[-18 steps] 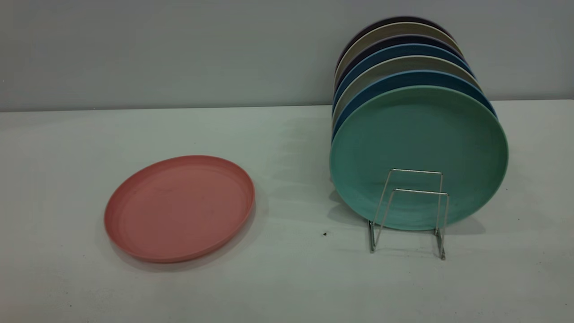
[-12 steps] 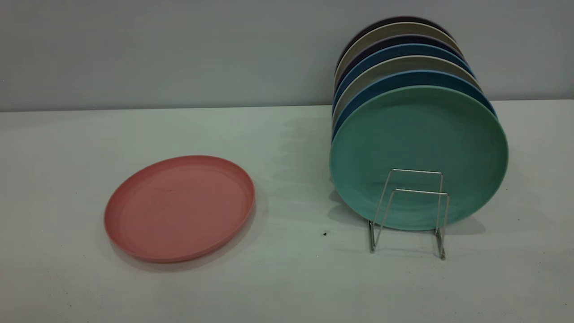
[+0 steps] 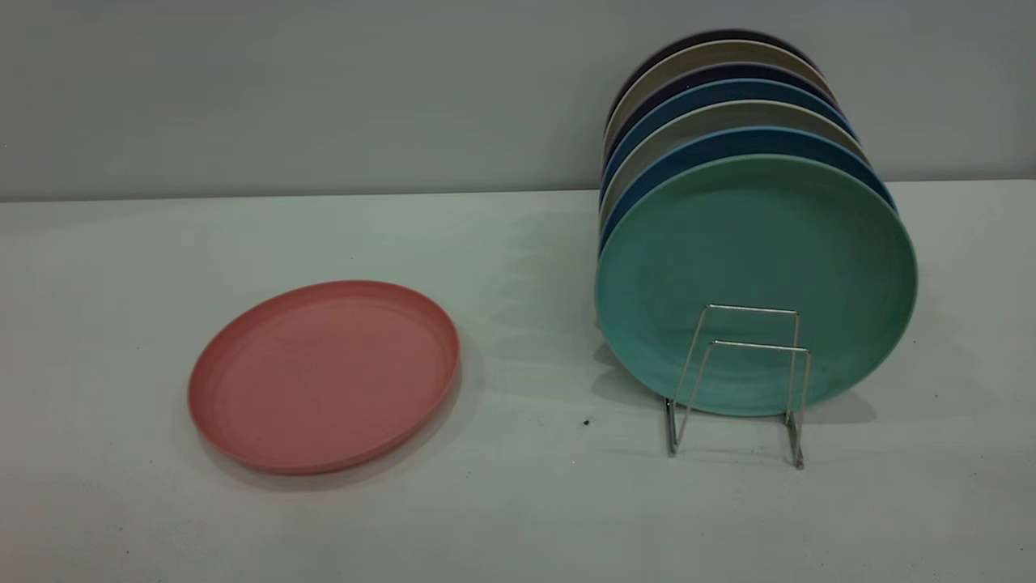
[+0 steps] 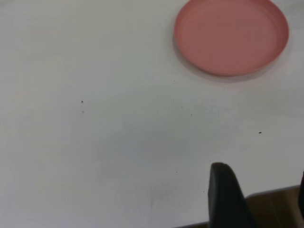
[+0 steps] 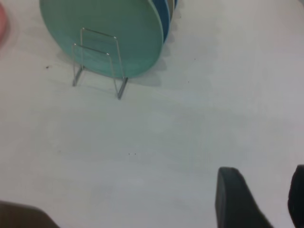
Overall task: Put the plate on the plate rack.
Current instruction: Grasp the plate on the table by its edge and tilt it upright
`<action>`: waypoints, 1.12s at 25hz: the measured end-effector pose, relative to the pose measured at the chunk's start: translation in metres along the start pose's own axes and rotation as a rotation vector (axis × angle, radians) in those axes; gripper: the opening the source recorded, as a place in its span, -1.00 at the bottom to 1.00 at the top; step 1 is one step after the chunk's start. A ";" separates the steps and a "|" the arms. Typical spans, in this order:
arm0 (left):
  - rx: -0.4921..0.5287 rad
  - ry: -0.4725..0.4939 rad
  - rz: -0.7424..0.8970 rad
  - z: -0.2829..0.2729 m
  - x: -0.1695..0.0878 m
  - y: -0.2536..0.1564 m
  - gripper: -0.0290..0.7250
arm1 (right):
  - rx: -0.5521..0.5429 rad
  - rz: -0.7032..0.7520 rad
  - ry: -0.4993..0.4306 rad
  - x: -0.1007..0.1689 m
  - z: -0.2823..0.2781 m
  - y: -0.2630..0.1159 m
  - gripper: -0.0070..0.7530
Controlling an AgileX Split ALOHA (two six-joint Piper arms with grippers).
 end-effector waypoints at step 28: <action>0.051 0.019 -0.108 0.013 0.000 0.022 0.01 | -0.104 0.137 -0.029 -0.010 0.003 0.025 -0.21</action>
Point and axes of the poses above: a point on each arm's last joint axis where the gripper is mounted, z pointing out along that axis toward the gripper, x along the wrist's bending axis when the last joint is at zero, y = z × x, the point moved 4 cm from there along z, pointing out along that axis toward the gripper, and after that the axes turned 15 degrees about -z, right-handed, at the moved point
